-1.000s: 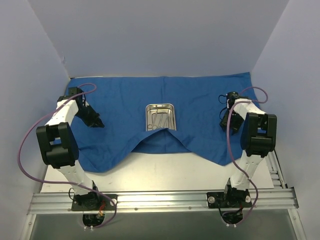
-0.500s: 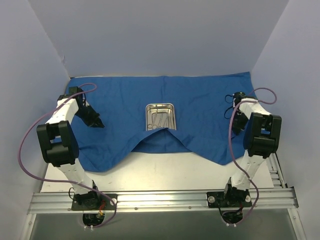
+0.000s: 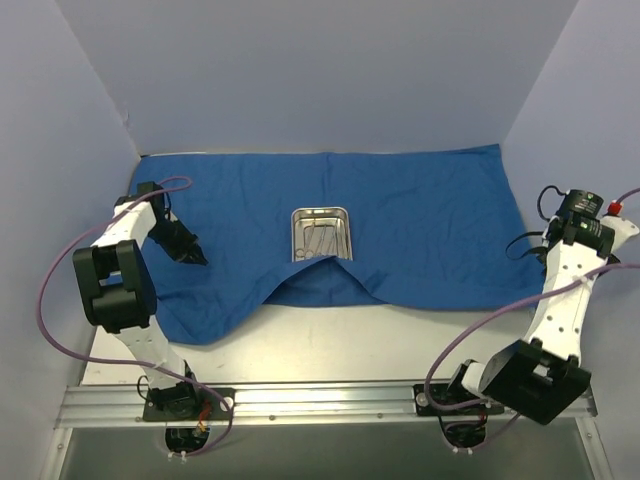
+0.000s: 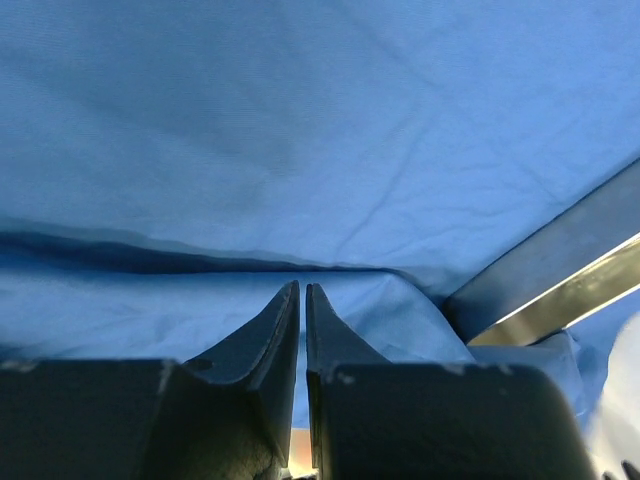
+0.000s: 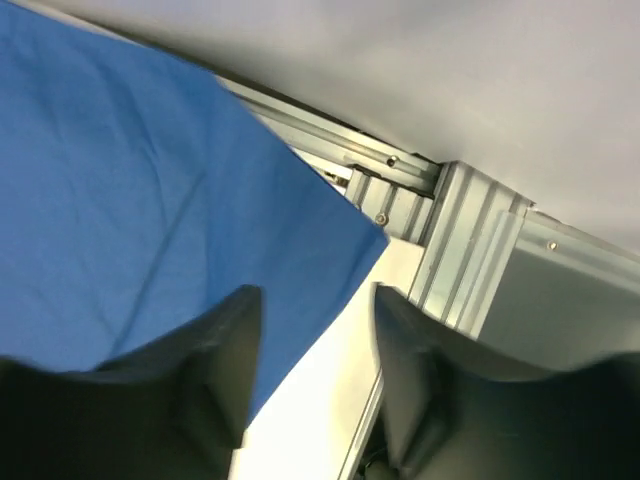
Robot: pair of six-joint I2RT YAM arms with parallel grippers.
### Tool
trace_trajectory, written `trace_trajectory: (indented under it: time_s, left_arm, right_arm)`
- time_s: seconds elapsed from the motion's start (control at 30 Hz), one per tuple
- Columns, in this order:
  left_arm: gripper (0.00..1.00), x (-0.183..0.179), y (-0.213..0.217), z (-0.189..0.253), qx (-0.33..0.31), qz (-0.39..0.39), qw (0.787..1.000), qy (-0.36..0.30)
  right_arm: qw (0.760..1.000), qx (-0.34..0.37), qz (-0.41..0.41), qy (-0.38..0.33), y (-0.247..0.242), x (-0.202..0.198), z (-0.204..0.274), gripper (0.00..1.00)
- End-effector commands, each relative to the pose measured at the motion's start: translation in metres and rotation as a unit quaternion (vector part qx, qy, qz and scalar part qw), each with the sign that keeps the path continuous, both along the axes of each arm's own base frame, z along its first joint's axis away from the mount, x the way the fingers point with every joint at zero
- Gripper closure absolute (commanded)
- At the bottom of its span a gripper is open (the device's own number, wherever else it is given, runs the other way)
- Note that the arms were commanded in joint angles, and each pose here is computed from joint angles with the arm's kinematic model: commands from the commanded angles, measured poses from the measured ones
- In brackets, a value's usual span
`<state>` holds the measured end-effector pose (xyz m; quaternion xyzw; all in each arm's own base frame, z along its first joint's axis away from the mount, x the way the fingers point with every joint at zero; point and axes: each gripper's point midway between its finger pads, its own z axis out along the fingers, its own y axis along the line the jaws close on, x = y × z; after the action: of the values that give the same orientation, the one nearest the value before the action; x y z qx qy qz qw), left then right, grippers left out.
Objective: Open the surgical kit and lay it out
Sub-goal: Open the surgical kit at the center of the board.
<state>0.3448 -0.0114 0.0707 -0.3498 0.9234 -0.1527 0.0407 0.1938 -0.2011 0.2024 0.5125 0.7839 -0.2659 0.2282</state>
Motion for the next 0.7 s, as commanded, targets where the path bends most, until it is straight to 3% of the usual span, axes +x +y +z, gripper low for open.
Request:
trace_trajectory:
  time_s: [0.0, 0.03, 0.07, 0.17, 0.27, 0.37, 0.5, 0.57, 0.67]
  left_arm:
    - [0.85, 0.000, 0.011, 0.011, 0.008, 0.007, 1.000, -0.017]
    - [0.85, 0.000, 0.014, 0.013, 0.008, 0.012, 1.000, -0.019]
    - [0.85, 0.002, 0.016, 0.014, 0.009, 0.013, 1.000, -0.021]
    - [0.84, 0.003, 0.024, 0.016, 0.028, 0.015, 0.999, -0.018]
    - [0.81, 0.000, 0.034, 0.023, 0.042, 0.027, 0.998, -0.024]
    - [0.77, -0.010, 0.045, 0.027, 0.066, 0.038, 0.997, -0.016]
    - [0.71, -0.036, 0.065, 0.030, 0.130, 0.052, 0.990, 0.019]
    - [0.70, -0.053, 0.078, 0.035, 0.163, 0.065, 0.983, 0.044]
    - [0.70, -0.068, 0.091, 0.038, 0.165, 0.092, 0.980, 0.056]
  right_arm:
    - [0.999, -0.013, -0.027, 0.027, 0.009, -0.038, 0.014, 0.49]
    - [0.999, -0.011, -0.024, 0.020, 0.009, -0.038, 0.019, 0.40]
    - [1.000, 0.005, -0.013, 0.016, 0.014, -0.036, 0.016, 0.37]
    - [0.997, 0.061, 0.044, -0.025, 0.033, -0.011, 0.010, 0.31]
    - [0.992, 0.063, 0.072, -0.084, 0.041, 0.021, 0.019, 0.30]
    - [0.982, 0.083, 0.137, -0.098, 0.063, 0.068, 0.011, 0.33]
    - [0.961, 0.132, 0.233, -0.061, 0.121, 0.137, -0.029, 0.38]
    - [0.949, 0.152, 0.268, -0.064, 0.145, 0.160, -0.042, 0.47]
    - [0.928, 0.196, 0.312, -0.059, 0.184, 0.189, -0.066, 0.62]
